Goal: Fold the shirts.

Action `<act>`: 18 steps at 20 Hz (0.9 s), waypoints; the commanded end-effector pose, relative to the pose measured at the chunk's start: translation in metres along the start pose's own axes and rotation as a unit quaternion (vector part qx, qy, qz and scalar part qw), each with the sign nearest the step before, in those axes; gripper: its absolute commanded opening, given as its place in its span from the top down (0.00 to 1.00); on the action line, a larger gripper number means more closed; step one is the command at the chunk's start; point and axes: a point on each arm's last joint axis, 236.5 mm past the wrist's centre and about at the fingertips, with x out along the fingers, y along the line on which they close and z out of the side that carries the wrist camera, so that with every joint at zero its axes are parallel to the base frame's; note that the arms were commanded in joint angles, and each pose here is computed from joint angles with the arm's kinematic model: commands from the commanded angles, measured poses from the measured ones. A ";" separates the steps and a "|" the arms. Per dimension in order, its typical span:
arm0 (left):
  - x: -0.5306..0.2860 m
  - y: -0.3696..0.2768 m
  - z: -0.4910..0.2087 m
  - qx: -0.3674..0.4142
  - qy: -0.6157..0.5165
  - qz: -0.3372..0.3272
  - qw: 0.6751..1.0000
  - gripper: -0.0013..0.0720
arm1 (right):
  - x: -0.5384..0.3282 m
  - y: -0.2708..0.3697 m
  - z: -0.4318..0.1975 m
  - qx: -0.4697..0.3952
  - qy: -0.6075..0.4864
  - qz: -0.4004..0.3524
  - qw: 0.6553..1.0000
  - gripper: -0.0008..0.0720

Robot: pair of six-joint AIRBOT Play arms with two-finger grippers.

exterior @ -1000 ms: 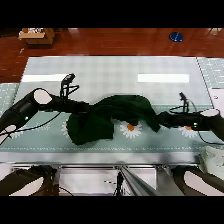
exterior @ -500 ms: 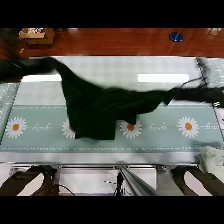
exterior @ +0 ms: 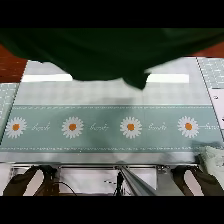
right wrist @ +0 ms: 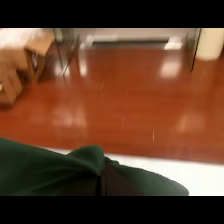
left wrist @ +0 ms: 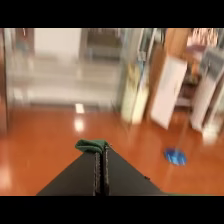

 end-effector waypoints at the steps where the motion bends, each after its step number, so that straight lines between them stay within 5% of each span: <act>1: -0.039 -0.026 0.052 0.033 -0.066 -0.004 0.997 0.95 | -0.037 0.020 0.052 -0.004 -0.057 0.002 0.998 0.95; 8: -0.086 -0.070 0.051 0.057 -0.053 -0.039 0.996 0.95 | -0.076 0.076 0.015 0.000 0.069 0.079 0.994 0.95; 13: -0.075 -0.043 -0.050 0.066 0.150 -0.019 0.986 0.95 | -0.095 0.058 -0.076 0.034 0.277 0.050 0.959 0.95; 18: -0.015 0.024 -0.167 -0.015 0.296 0.007 0.955 0.95 | -0.064 0.027 -0.146 0.073 0.427 0.038 0.901 0.95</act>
